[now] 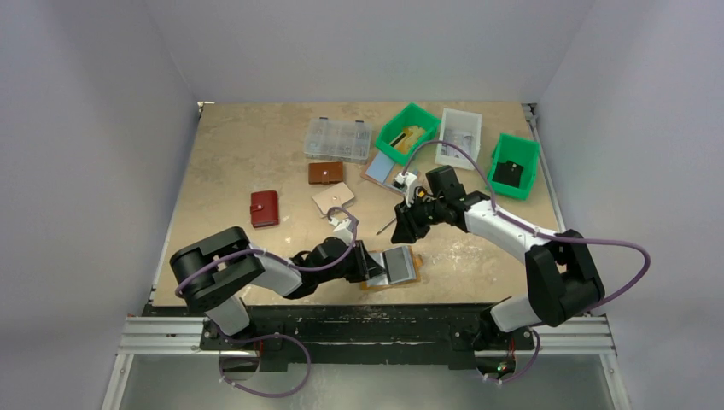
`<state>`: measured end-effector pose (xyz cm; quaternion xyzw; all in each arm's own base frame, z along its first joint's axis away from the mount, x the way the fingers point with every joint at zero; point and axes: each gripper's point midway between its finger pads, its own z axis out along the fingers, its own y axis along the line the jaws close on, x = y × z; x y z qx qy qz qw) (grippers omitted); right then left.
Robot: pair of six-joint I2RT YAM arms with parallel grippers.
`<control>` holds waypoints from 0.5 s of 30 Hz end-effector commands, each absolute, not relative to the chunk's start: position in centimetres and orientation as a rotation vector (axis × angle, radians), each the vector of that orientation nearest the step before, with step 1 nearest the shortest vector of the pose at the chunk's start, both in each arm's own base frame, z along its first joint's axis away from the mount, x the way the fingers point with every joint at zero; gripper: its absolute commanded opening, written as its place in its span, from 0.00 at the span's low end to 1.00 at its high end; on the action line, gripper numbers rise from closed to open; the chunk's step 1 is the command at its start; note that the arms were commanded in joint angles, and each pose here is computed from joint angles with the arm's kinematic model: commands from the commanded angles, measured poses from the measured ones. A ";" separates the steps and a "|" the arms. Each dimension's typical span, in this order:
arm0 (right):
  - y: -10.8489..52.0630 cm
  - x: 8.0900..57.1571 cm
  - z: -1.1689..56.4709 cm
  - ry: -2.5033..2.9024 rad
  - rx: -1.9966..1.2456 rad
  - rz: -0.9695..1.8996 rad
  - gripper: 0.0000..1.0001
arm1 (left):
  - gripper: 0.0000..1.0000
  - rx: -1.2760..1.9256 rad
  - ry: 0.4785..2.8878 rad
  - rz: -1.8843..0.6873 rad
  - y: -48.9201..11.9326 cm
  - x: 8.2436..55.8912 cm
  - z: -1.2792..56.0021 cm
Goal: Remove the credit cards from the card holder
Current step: Remove the credit card from the card holder.
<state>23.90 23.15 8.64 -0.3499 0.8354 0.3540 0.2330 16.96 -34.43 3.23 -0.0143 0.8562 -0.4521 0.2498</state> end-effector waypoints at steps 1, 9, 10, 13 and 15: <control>22.9 25.8 9.8 2.263 -0.943 0.901 0.39 | 0.19 -0.045 2.279 -1.311 -35.9 17.3 4.6; 23.6 25.1 9.3 2.351 -0.917 1.042 0.43 | 0.22 -0.101 2.266 -1.292 -35.1 17.6 4.5; 23.7 24.9 9.1 2.368 -0.917 1.059 0.43 | 0.23 -0.104 2.263 -1.294 -35.1 17.7 4.5; 23.7 24.8 8.5 2.408 -0.906 1.068 0.44 | 0.24 -0.114 2.252 -1.301 -35.0 17.7 4.6; 23.4 24.9 8.2 2.432 -0.895 1.044 0.45 | 0.26 -0.123 2.252 -1.296 -34.9 17.8 4.5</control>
